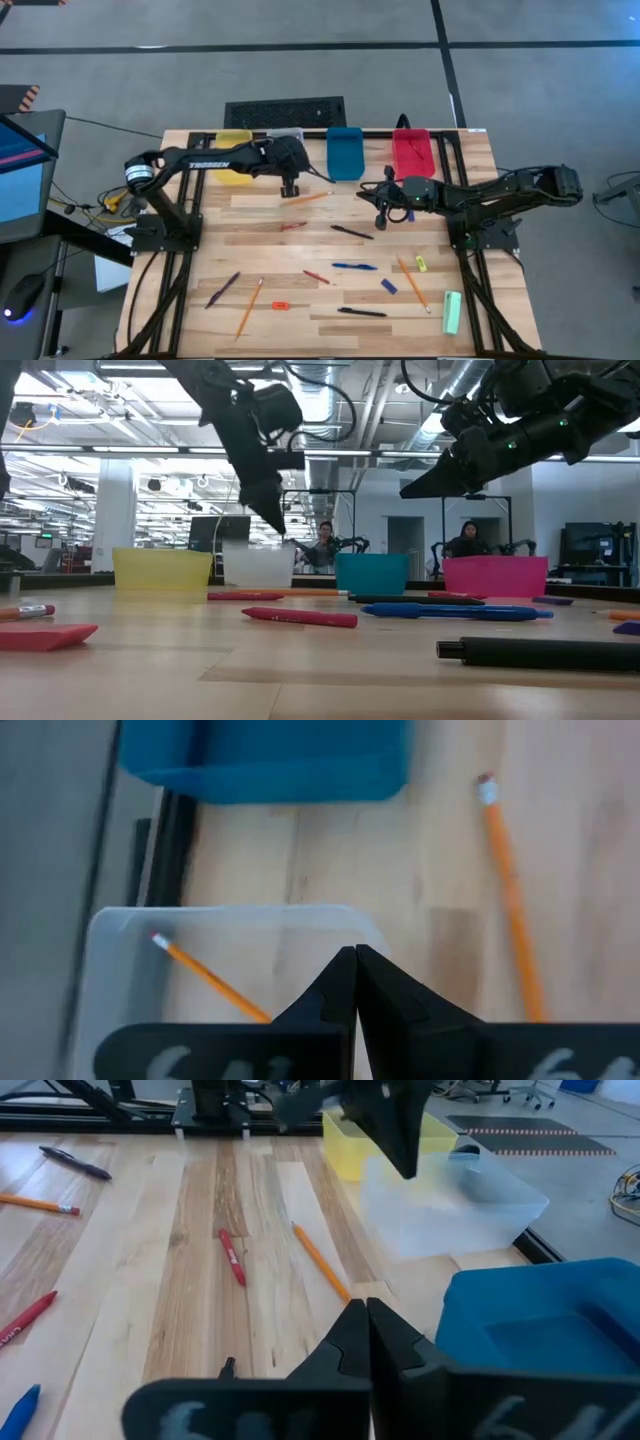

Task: Sort crayons/erasers/pens/pencils in bins
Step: Adjust the transparent bin on the table

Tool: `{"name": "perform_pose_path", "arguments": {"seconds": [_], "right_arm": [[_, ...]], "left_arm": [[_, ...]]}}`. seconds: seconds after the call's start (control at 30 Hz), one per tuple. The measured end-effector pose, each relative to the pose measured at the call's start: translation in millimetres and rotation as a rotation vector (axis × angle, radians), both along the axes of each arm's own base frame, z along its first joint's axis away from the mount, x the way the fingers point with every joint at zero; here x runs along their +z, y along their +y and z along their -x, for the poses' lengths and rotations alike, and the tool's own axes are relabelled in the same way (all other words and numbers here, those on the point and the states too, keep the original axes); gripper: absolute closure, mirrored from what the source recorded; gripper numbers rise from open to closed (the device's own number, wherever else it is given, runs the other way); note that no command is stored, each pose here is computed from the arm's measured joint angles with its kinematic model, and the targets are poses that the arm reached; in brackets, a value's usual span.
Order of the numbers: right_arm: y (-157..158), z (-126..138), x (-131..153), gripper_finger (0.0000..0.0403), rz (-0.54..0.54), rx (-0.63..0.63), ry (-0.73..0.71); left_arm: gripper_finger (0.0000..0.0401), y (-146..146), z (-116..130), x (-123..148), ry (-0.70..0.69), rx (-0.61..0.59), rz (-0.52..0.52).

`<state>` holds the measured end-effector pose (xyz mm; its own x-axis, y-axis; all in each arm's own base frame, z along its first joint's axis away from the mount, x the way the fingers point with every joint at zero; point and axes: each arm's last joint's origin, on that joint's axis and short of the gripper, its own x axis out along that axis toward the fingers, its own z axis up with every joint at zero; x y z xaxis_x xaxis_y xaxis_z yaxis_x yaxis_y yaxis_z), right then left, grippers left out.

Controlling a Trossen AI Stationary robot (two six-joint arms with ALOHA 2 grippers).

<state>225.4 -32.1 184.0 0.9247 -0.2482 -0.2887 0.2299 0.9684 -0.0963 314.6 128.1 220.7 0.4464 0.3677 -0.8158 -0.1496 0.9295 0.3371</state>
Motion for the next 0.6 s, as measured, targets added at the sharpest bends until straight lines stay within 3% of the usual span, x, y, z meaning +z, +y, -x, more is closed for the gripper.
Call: {"name": "perform_pose_path", "arguments": {"seconds": [0.27, 0.47, 0.6], "right_arm": [[0, 0, -1, 0.0400, -0.002, 0.000, 0.011], [0, 0, -1, 0.0400, -0.008, -0.002, 0.009], [0, 0, -1, 0.0400, -0.008, -0.002, 0.008]], "left_arm": [[0.0401, -9, 23, -5, -0.012, 0.023, 0.036], [0.0401, -16, 36, -29, 0.048, 0.014, 0.116], [0.0401, -18, 45, -43, 0.125, 0.034, 0.110]]}}
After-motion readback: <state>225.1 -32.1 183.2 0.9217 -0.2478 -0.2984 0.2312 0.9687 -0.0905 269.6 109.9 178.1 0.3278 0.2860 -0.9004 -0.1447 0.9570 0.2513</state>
